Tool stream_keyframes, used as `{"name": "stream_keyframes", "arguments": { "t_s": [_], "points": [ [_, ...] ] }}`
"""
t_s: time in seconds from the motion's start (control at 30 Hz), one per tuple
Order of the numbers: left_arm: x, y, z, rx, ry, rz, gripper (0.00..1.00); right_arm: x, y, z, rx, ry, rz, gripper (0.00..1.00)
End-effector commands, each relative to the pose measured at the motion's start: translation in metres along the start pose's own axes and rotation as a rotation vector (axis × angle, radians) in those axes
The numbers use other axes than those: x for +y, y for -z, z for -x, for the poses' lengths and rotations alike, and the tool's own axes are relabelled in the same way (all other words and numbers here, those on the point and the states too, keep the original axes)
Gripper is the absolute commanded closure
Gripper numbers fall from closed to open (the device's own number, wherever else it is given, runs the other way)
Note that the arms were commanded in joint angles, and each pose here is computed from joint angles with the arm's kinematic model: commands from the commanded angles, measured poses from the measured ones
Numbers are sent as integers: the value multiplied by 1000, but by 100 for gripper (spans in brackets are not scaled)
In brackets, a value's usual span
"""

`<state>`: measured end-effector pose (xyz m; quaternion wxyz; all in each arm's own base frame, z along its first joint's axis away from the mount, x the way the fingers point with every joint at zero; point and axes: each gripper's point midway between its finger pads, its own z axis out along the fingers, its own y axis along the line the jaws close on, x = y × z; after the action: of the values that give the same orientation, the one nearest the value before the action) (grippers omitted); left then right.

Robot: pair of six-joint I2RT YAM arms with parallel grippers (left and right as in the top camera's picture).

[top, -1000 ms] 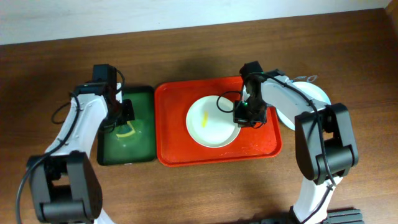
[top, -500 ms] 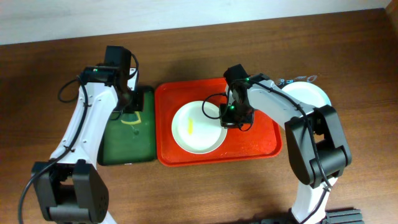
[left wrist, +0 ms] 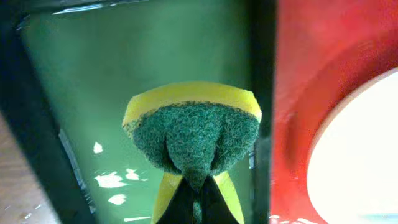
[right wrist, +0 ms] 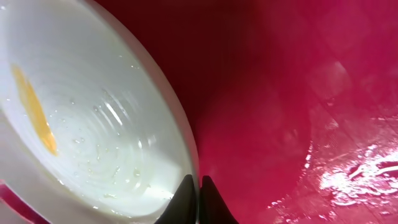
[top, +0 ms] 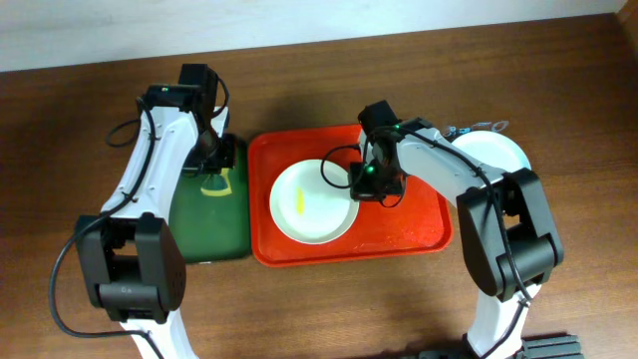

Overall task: Clean dirty plates on tray and stack at the side
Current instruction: 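Carry the sponge with the left gripper onto the cream-white plate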

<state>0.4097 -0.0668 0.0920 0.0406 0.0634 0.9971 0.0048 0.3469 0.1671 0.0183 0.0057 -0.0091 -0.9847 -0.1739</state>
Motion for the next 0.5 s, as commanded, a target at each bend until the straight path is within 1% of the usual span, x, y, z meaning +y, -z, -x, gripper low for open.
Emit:
{"name": "stream_keyframes", "arguments": {
  "t_s": [0.0, 0.1, 0.13, 0.2, 0.27, 0.47],
  "points": [
    [-35, 7, 6, -27, -29, -140, 100, 5, -1, -2, 9, 6, 26, 96],
    [-64, 8, 1, -14, -47, -173, 100, 5, -1, -2, 9, 6, 26, 96],
    [-79, 9, -2, -8, -75, -176, 100, 5, -1, -2, 9, 6, 26, 96],
    [-99, 7, -9, 5, -85, -175, 100, 5, -1, -2, 9, 6, 26, 96],
    [-111, 1, -15, 16, -98, -166, 100, 5, -1, -2, 11, 5, 26, 96],
    [-123, -26, -22, 13, -87, -163, 100, 4, -1, -3, 13, 4, 25, 96]
  ]
}}
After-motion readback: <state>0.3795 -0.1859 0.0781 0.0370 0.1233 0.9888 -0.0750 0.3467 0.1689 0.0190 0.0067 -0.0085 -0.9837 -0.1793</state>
